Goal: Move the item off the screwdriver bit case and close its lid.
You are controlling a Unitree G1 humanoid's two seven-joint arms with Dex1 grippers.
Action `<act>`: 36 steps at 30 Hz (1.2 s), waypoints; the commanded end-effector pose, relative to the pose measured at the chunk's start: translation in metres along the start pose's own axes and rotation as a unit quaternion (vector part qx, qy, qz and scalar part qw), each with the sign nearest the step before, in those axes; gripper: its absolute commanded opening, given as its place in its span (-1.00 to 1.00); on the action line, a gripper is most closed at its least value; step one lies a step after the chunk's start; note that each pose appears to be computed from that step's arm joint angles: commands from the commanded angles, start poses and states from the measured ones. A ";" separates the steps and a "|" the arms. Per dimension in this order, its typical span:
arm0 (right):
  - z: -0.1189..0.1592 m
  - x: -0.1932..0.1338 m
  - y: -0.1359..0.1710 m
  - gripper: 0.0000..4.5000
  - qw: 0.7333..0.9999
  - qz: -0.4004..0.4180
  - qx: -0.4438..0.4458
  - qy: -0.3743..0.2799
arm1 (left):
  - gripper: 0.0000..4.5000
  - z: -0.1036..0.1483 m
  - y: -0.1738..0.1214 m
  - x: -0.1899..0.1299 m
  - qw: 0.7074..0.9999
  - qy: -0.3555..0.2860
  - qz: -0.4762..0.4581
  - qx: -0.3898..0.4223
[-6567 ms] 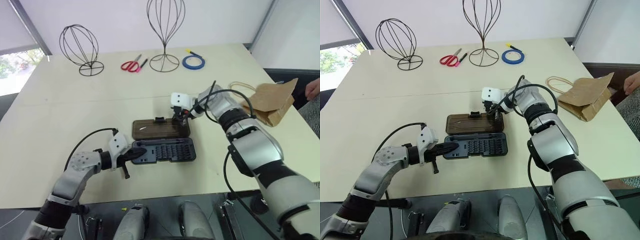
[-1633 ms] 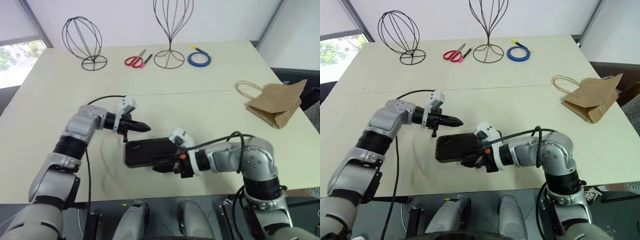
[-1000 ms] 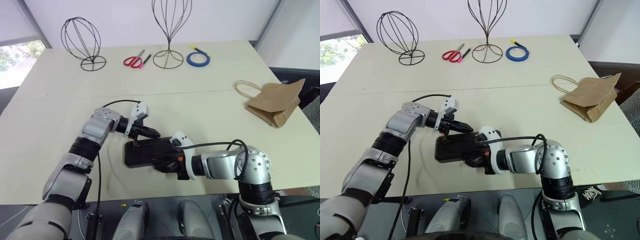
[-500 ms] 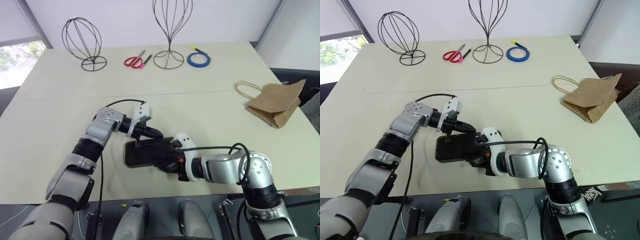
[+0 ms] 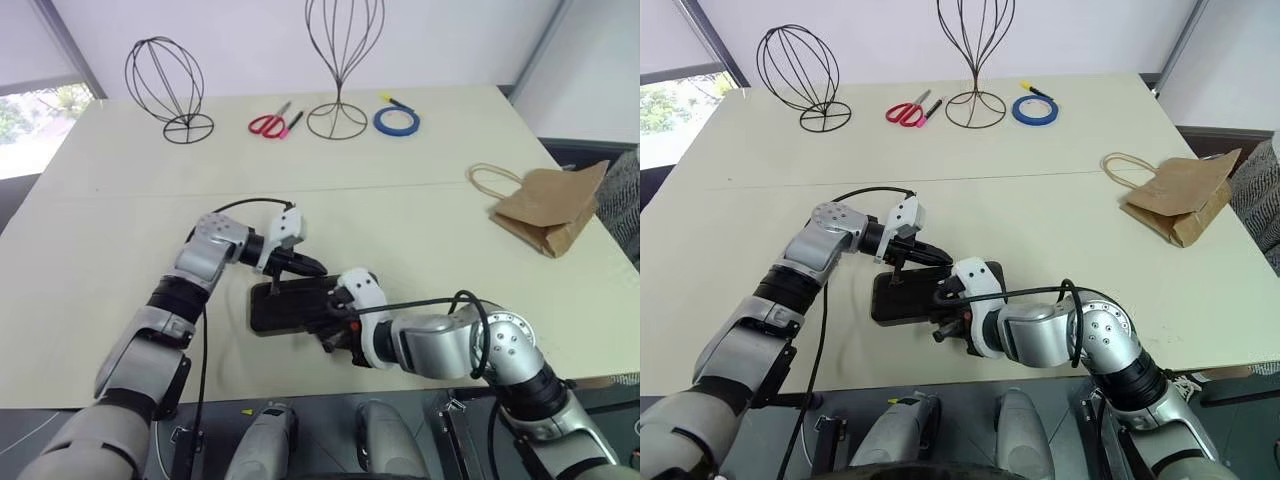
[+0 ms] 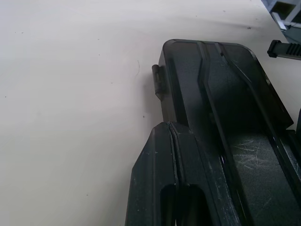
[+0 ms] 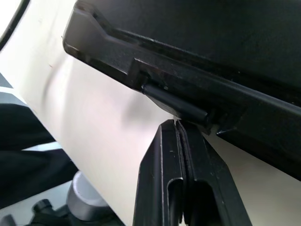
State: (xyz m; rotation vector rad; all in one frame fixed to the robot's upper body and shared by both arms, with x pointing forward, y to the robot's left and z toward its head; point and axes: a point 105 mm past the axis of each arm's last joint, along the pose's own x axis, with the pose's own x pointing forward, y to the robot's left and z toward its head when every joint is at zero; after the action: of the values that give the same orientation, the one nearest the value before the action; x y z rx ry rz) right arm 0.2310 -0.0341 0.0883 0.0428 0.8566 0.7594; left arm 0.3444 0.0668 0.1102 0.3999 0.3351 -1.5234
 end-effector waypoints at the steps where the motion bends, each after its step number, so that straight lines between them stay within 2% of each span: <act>1: 0.010 -0.004 0.001 -0.99 0.998 -0.020 -0.050 -0.028 | -1.00 -0.035 -0.016 0.010 0.997 0.055 -0.035 -0.041; 8: 0.015 -0.004 0.000 -0.99 0.990 -0.046 -0.122 -0.048 | -1.00 -0.036 -0.017 0.012 0.997 0.057 -0.039 -0.044; 19: 0.027 -0.004 -0.003 -0.99 0.979 -0.073 -0.175 -0.077 | -1.00 -0.041 -0.023 0.016 0.996 0.057 -0.047 -0.054; 32: 0.034 -0.003 -0.009 -0.99 0.972 -0.090 -0.200 -0.087 | -1.00 -0.043 -0.033 0.020 0.995 0.054 -0.060 -0.064; 36: 0.033 -0.003 -0.002 -0.99 0.975 -0.057 -0.199 -0.083 | -1.00 -0.044 -0.035 0.020 0.995 0.056 -0.061 -0.063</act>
State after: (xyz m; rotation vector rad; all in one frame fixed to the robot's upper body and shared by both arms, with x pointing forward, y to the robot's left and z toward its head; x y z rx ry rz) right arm 0.2370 -0.0280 0.0827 -0.3234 0.6605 0.8352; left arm 0.3227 0.0581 0.0986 0.3702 0.3605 -1.6004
